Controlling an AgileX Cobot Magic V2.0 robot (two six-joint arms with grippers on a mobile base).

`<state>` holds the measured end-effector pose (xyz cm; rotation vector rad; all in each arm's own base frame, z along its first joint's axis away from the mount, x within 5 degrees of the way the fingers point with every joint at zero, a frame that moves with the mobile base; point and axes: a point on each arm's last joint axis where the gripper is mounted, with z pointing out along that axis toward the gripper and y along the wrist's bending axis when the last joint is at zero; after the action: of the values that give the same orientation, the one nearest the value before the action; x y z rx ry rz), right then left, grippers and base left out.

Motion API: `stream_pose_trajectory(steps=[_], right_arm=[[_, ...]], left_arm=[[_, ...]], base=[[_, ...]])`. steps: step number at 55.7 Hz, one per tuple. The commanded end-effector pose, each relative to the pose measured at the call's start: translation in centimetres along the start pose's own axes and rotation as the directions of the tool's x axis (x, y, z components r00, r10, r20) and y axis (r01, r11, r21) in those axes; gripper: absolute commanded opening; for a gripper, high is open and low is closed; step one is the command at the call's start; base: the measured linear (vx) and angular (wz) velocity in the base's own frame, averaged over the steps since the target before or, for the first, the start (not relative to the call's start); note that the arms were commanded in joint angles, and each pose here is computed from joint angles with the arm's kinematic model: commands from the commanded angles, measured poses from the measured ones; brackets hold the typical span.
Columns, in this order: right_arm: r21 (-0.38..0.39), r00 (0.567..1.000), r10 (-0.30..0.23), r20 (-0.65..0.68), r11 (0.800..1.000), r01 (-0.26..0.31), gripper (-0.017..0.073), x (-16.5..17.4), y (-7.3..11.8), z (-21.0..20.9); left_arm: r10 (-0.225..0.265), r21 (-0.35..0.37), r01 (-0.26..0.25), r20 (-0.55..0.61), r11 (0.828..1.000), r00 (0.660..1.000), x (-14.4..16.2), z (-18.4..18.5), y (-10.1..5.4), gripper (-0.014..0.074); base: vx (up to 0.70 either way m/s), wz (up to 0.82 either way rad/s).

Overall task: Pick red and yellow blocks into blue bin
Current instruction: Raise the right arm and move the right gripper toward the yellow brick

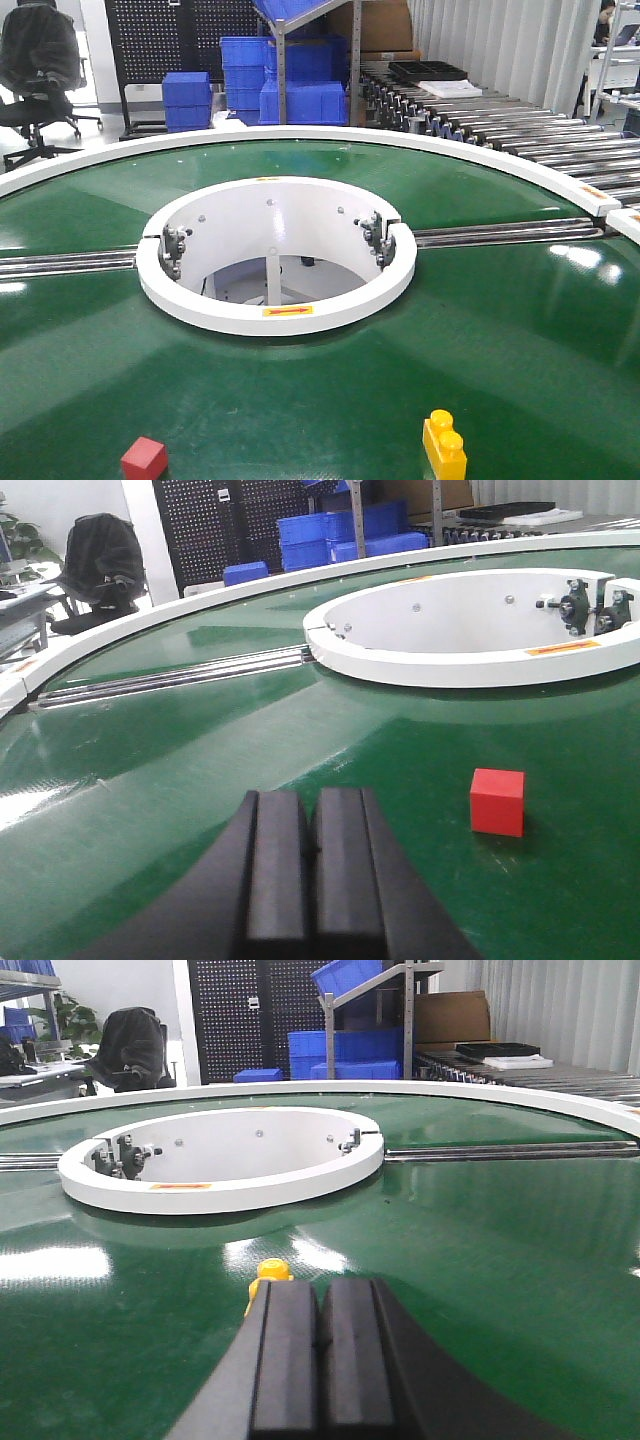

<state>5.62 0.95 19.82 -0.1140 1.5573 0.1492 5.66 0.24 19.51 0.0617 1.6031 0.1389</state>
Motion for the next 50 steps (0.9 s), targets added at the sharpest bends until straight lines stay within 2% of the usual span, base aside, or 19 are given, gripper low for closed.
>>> stream_pose_trajectory(steps=[1,36,41,45,50], right_arm=[[0.005,0.996,-0.013,0.086,1.0,0.012,-0.001,-0.6,0.0,-0.1],[0.005,0.996,-0.013,0.086,1.0,0.012,-0.001,-0.6,0.0,-0.1],[0.004,0.995,-0.013,0.096,1.0,0.012,-0.001,-0.7,0.0,-0.1],[0.003,0.99,-0.013,0.14,1.0,0.012,-0.001,-1.1,0.0,-0.1],[0.001,0.975,-0.011,0.22,1.0,0.011,-0.001,-1.8,0.0,-0.3]], left_arm=[[-0.012,-0.022,0.014,0.109,1.0,0.994,-1.4,-0.2,0.3,0.0002],[-0.013,-0.024,0.016,0.115,1.0,0.993,-1.5,-0.2,0.3,0.0002],[-0.045,-0.037,0.052,0.185,0.998,0.982,-2.1,-0.3,0.5,0.0002],[-0.051,-0.049,0.064,0.236,0.997,0.97,-2.6,-0.4,0.6,0.0002],[-0.041,-0.081,0.076,0.371,0.994,0.928,-4.0,-0.9,1.0,0.0002]], base=[[0.0,0.0],[0.0,0.0],[0.0,0.0],[0.0,0.0],[0.0,0.0]])
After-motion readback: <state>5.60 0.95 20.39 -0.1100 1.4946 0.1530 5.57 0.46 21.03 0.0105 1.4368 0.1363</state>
